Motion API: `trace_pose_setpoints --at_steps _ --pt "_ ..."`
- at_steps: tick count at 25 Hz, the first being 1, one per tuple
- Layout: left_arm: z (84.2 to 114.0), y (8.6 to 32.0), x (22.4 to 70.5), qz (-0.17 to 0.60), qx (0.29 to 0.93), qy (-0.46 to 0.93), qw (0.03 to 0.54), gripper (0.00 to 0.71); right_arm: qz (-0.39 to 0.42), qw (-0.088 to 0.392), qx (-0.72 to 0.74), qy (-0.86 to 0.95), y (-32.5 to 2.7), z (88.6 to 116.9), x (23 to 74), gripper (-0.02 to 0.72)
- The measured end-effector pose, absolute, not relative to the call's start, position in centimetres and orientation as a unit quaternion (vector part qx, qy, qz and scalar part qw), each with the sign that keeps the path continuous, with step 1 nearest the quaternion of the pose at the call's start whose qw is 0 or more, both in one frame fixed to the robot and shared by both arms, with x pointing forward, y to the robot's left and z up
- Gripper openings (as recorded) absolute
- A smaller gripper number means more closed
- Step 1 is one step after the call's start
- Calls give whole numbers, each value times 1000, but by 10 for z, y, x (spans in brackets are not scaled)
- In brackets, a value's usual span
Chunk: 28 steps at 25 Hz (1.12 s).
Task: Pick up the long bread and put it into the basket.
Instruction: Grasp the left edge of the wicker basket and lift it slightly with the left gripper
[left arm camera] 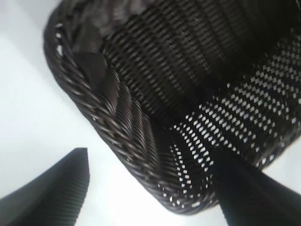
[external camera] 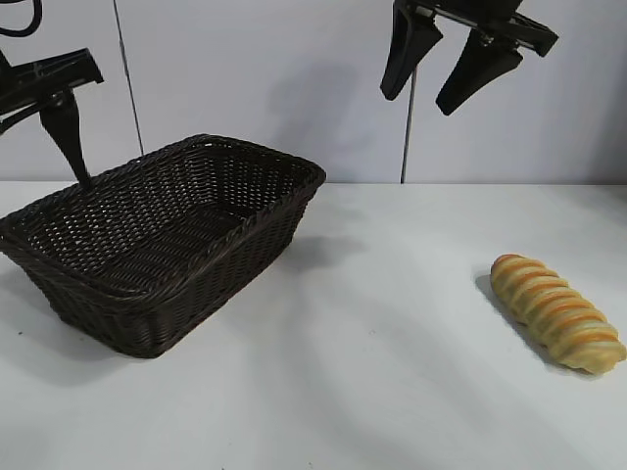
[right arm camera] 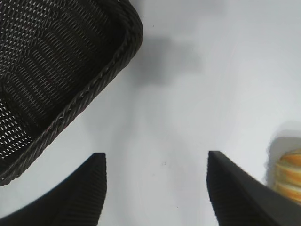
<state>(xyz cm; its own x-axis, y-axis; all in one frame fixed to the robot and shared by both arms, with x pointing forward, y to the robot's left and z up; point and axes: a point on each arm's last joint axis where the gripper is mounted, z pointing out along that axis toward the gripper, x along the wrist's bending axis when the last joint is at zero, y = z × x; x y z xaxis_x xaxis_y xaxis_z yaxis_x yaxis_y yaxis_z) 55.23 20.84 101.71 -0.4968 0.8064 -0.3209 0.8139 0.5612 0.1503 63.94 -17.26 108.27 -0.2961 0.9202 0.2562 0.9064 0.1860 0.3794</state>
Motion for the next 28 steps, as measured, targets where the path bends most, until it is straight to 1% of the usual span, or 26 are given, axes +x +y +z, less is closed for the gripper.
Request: trace_pose_setpoints --at_steps 5,13,22,28 --pt "1006 208 554 -21 436 885 163 532 236 13 593 769 -172 1083 639 454" --pt "989 214 544 -13 406 904 134 532 236 13 593 769 -172 1083 639 454" --pt "987 213 548 -5 401 900 169 532 236 13 593 769 -172 1083 639 454" --pt "987 213 550 -3 400 899 178 532 236 13 593 769 -172 1083 639 454"
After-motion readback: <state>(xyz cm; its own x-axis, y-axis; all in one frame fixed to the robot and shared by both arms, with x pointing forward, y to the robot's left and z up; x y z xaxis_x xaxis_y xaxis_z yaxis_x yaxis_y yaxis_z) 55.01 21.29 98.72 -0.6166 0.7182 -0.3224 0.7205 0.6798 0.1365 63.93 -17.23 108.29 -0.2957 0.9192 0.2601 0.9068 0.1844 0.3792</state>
